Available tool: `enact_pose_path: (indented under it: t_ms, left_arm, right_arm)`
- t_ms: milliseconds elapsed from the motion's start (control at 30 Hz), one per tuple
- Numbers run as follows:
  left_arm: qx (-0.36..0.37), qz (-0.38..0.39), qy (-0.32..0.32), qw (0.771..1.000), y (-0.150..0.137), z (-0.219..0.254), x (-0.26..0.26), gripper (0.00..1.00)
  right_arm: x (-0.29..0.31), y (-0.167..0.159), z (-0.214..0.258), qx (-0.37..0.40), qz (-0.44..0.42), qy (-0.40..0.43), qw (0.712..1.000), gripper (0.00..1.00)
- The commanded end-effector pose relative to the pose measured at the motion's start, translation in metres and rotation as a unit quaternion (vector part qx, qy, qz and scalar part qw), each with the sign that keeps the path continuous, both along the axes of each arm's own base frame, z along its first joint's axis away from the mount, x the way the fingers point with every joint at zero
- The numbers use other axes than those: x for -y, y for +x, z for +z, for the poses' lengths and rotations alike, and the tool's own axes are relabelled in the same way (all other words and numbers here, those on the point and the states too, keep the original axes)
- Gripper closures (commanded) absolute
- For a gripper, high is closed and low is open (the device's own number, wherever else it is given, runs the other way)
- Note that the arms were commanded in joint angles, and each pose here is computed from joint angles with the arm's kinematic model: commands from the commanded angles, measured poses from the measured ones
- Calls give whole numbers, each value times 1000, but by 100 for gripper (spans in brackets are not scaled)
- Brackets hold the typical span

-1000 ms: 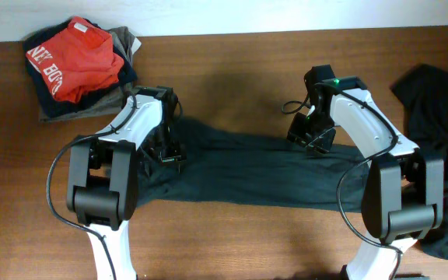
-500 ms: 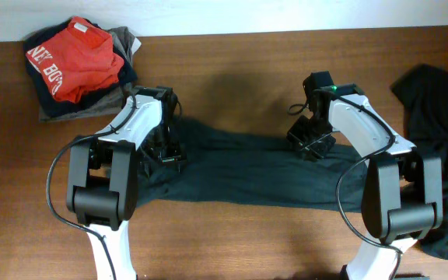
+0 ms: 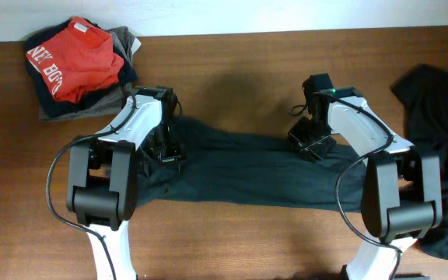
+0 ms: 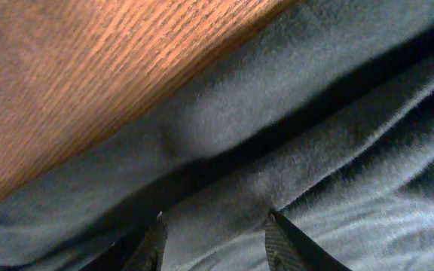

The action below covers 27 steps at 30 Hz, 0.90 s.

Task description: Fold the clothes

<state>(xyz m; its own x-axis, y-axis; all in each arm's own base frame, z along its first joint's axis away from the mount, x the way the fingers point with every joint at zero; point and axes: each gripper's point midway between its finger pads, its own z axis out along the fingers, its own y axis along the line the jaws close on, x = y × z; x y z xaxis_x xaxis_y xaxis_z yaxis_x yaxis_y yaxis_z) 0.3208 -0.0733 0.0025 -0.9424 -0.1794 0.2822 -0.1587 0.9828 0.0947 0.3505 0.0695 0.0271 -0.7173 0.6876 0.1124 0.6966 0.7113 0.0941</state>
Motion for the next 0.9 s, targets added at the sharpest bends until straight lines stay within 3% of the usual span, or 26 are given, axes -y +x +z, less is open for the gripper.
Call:
enact_pose_path:
  t_ms: [0, 667, 867]
  left_arm:
    - [4, 8, 12, 1000, 1, -7, -4, 13]
    - [4, 8, 11, 1000, 1, -7, -4, 13]
    - [4, 8, 12, 1000, 1, -7, -4, 13]
  right_arm:
    - [6, -4, -12, -10, -11, -15, 1000, 53]
    - [7, -11, -18, -22, -38, -18, 999, 55]
    - [14, -9, -19, -18, -40, -34, 998, 80]
